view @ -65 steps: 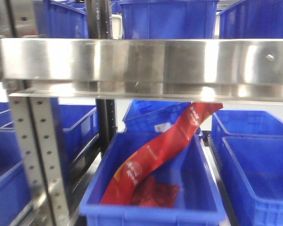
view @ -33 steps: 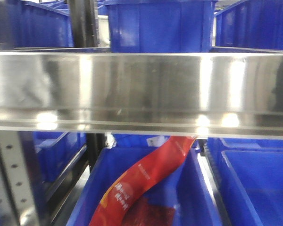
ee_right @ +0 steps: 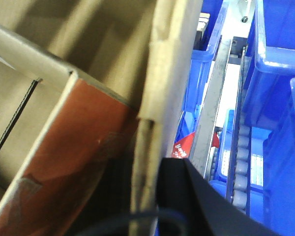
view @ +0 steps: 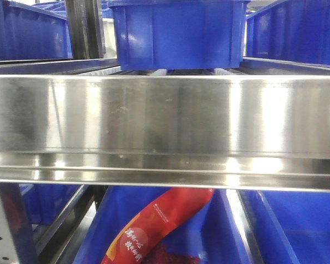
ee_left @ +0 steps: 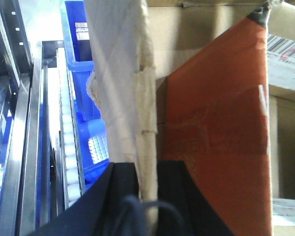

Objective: Stack two boxes on right shelf middle
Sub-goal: 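Approach the middle shelf and raise the held boxes above its edge, then lower the stacked boxes onto the middle shelf with both grippers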

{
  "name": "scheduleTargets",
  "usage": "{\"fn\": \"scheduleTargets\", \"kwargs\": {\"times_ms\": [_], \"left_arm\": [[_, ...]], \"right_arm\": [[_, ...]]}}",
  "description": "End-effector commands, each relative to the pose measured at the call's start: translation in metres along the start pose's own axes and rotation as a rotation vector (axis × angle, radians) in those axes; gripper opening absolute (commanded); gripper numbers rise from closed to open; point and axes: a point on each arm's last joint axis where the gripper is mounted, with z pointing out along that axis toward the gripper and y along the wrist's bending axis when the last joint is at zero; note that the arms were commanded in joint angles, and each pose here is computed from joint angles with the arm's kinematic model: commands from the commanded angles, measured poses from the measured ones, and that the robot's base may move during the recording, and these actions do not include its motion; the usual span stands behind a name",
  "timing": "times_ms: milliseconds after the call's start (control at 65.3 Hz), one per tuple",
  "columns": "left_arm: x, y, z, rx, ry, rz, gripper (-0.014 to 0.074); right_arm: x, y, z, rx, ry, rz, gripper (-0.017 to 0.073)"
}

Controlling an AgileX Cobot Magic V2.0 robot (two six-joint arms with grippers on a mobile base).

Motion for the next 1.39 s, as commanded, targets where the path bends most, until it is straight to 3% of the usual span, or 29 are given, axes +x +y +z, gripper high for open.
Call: {"fn": "scheduleTargets", "kwargs": {"times_ms": [0,1180,1287,1379], "left_arm": [[-0.011,0.001,-0.013,-0.009,-0.106,0.02,-0.0111],[-0.012,0.001,-0.013,-0.007,-0.12,0.02,-0.0111],[-0.006,0.003,-0.004,-0.026,-0.048,0.026,-0.0111],[0.004,0.009,0.015,-0.092,0.065,0.054,-0.0111]], "right_arm": [[-0.006,-0.004,-0.008,0.037,-0.053,-0.028,-0.0153],[-0.006,-0.003,-0.008,0.032,-0.053,-0.025,-0.0153],[-0.005,-0.002,-0.006,0.019,-0.041,-0.016,-0.0153],[-0.001,-0.003,0.003,0.013,0.01,-0.009,-0.0153]]}}
